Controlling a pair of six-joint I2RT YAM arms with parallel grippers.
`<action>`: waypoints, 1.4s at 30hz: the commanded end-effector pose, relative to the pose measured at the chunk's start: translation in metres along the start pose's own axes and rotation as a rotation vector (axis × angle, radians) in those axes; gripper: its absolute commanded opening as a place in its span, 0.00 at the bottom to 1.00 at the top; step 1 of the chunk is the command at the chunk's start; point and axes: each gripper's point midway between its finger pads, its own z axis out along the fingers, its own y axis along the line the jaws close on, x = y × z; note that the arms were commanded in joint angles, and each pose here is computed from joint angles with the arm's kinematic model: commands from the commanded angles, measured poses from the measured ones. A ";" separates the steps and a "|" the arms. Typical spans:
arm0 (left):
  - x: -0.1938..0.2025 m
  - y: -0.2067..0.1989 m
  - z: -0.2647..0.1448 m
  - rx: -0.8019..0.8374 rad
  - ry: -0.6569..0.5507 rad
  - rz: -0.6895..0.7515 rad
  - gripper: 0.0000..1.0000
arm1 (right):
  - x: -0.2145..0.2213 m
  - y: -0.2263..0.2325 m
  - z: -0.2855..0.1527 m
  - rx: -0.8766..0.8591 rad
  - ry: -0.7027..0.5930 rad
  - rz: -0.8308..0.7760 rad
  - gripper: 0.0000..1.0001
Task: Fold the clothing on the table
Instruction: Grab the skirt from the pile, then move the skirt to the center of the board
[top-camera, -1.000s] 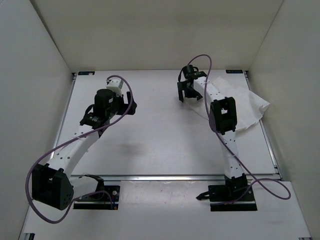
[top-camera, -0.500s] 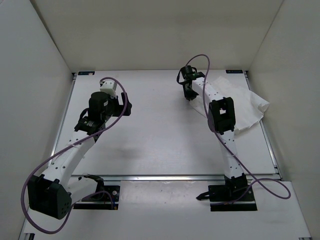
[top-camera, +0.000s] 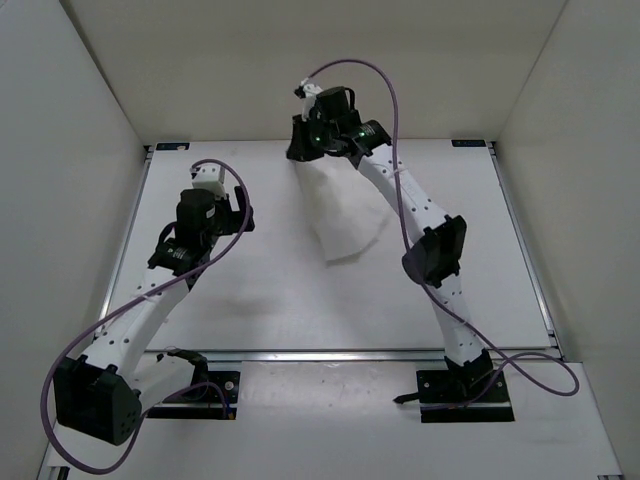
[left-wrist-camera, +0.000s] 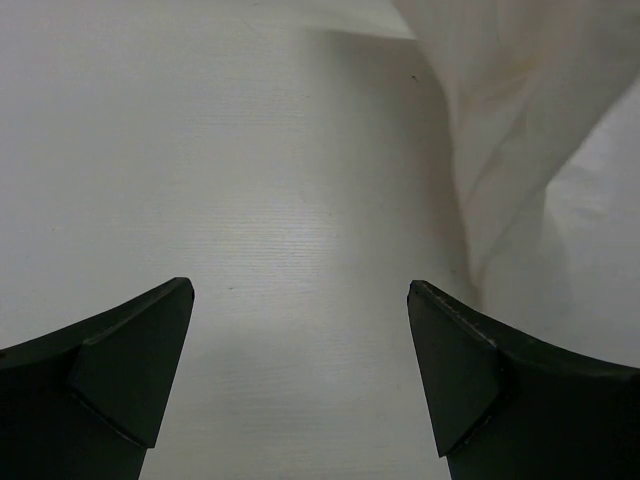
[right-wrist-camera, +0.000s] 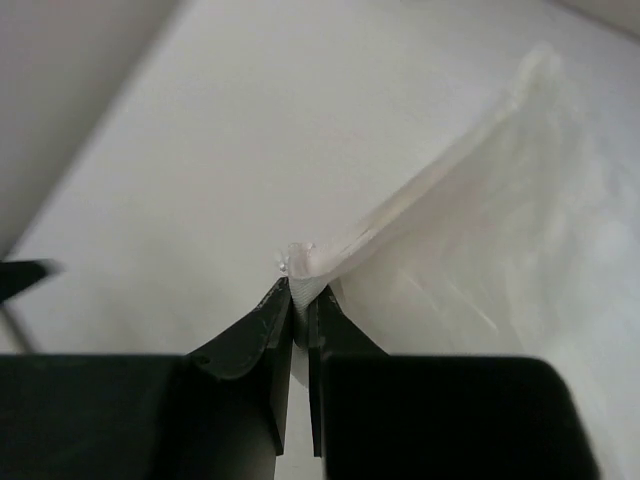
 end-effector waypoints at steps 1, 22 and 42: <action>-0.014 0.011 -0.005 -0.056 -0.066 -0.012 0.99 | -0.117 0.094 -0.153 -0.239 -0.350 -0.061 0.00; -0.044 0.001 -0.027 0.075 -0.207 -0.055 0.99 | 0.170 -0.137 -0.135 0.313 0.261 0.307 1.00; 0.073 -0.134 0.003 0.608 0.198 0.054 0.99 | 0.228 -0.172 -0.187 0.472 0.326 0.365 0.94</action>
